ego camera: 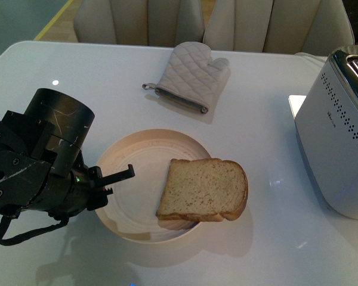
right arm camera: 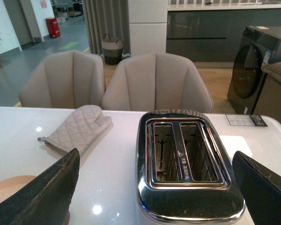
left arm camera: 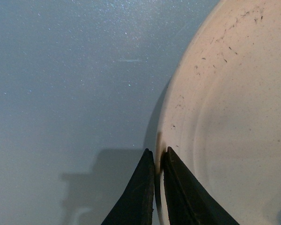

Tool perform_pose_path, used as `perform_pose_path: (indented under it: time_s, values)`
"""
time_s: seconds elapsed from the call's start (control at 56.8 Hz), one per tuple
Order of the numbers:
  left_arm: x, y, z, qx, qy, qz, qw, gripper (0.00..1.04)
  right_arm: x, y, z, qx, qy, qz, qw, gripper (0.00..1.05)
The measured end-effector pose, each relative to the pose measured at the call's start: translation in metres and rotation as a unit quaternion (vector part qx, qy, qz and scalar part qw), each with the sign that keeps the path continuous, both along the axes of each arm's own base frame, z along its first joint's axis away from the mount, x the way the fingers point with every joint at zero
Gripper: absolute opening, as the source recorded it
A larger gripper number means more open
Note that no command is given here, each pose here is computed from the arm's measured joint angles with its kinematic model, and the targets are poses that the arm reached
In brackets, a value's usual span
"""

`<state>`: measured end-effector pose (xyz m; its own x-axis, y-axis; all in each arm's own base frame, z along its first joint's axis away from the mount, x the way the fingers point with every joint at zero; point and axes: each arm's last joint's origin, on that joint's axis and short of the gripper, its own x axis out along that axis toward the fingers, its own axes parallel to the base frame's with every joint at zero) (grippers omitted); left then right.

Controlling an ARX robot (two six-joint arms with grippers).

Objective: Put bread into toaster

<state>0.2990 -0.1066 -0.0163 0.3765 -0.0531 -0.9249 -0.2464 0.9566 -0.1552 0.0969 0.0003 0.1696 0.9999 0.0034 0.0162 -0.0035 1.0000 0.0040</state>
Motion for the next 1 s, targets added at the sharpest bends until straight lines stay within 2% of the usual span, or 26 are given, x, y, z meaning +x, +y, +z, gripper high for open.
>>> perform_pose_path:
  time_s: [0.141, 0.247, 0.388, 0.529, 0.828, 0.899, 1.004]
  values:
    - [-0.001, -0.004, 0.001, -0.008, -0.002, 0.000, 1.000, 0.04, 0.000, 0.000, 0.000, 0.000, 0.000, 0.000, 1.000, 0.96]
    - [-0.005, 0.001, 0.003, -0.013, -0.001, 0.005, 1.000, 0.27, 0.000, 0.000, 0.000, 0.000, 0.000, 0.000, 1.000, 0.96]
    - [-0.007, 0.018, 0.016, -0.021, -0.022, 0.025, 0.999, 0.48, 0.000, 0.000, 0.000, 0.000, 0.000, 0.000, 1.000, 0.96]
    - [-0.007, 0.045, 0.044, -0.036, -0.071, 0.057, 0.995, 0.68, 0.000, 0.000, 0.000, 0.000, 0.000, 0.000, 1.000, 0.96]
    - [-0.038, 0.098, 0.120, -0.065, -0.206, 0.107, 0.971, 0.68, 0.000, 0.000, 0.000, 0.000, 0.000, 0.000, 1.000, 0.96]
    - [-0.051, 0.109, 0.139, -0.078, -0.237, 0.116, 0.962, 0.76, 0.000, 0.000, 0.000, 0.000, 0.000, 0.000, 1.000, 0.96]
    - [-0.073, 0.121, 0.166, -0.087, -0.287, 0.123, 0.946, 0.93, 0.000, 0.000, 0.000, 0.000, 0.000, 0.000, 1.000, 0.96]
